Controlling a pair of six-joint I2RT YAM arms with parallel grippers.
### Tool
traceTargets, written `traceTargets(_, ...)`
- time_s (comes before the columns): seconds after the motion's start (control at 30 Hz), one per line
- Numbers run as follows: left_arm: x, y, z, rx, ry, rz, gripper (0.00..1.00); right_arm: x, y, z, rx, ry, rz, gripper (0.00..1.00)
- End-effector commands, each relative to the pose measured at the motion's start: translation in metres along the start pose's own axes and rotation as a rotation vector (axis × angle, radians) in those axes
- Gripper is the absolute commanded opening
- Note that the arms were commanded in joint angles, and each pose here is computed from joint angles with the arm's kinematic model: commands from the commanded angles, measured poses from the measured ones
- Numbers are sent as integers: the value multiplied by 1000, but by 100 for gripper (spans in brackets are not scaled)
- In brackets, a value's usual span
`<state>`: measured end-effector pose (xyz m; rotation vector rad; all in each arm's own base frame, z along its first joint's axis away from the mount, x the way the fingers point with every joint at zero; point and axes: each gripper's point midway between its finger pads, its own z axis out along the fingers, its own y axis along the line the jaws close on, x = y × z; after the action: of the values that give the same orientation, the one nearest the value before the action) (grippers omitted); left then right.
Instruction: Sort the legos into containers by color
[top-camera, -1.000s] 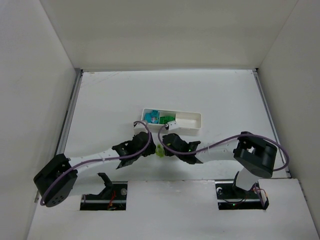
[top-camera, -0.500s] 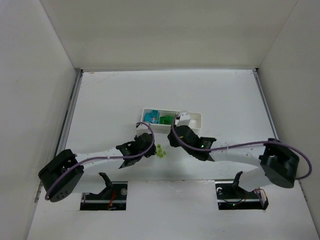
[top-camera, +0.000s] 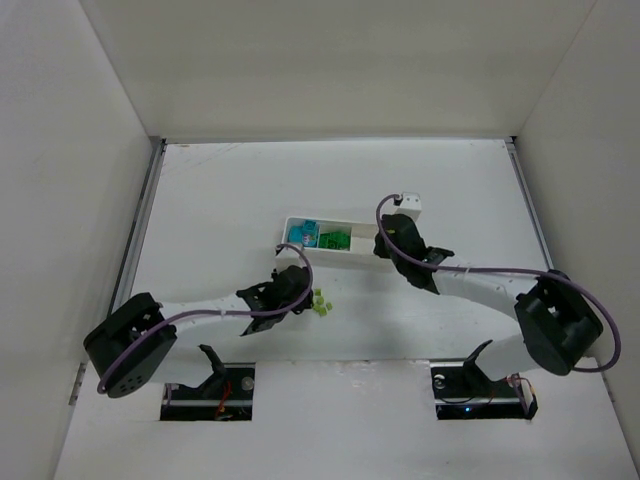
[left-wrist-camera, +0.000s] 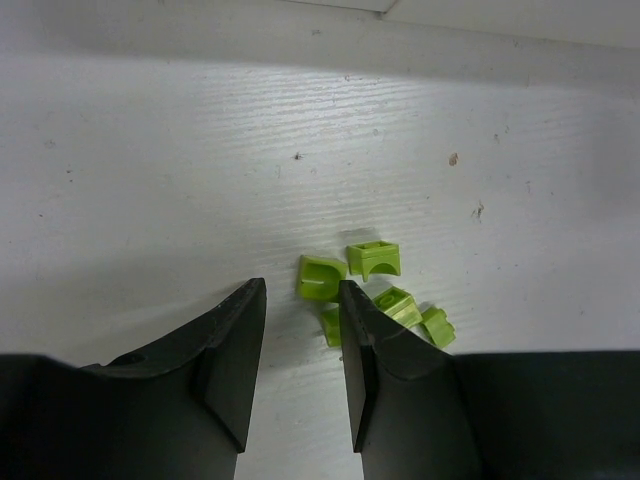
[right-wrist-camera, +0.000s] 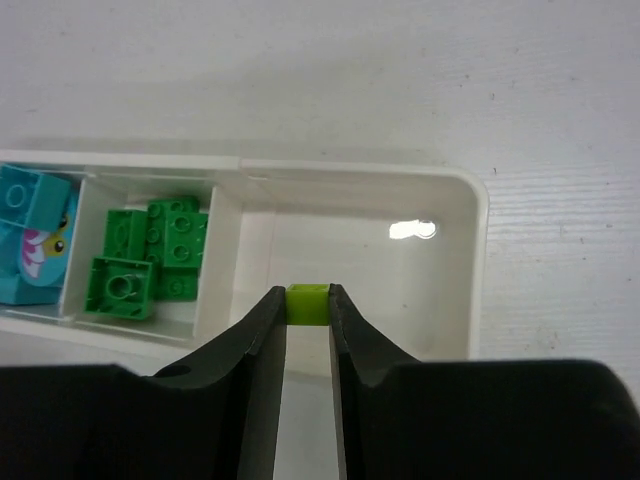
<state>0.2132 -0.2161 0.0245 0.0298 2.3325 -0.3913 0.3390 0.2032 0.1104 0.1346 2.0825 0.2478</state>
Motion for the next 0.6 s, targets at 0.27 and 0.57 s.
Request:
traceTargets(0.27, -14, -9, 6, 4, -34, 26, 32, -42, 13, -12, -59, -104, 52, 51)
traceTargets(0.57, -9, -13, 13, 4, -19, 47, 29, -22, 37, -37, -165, -104, 48, 52)
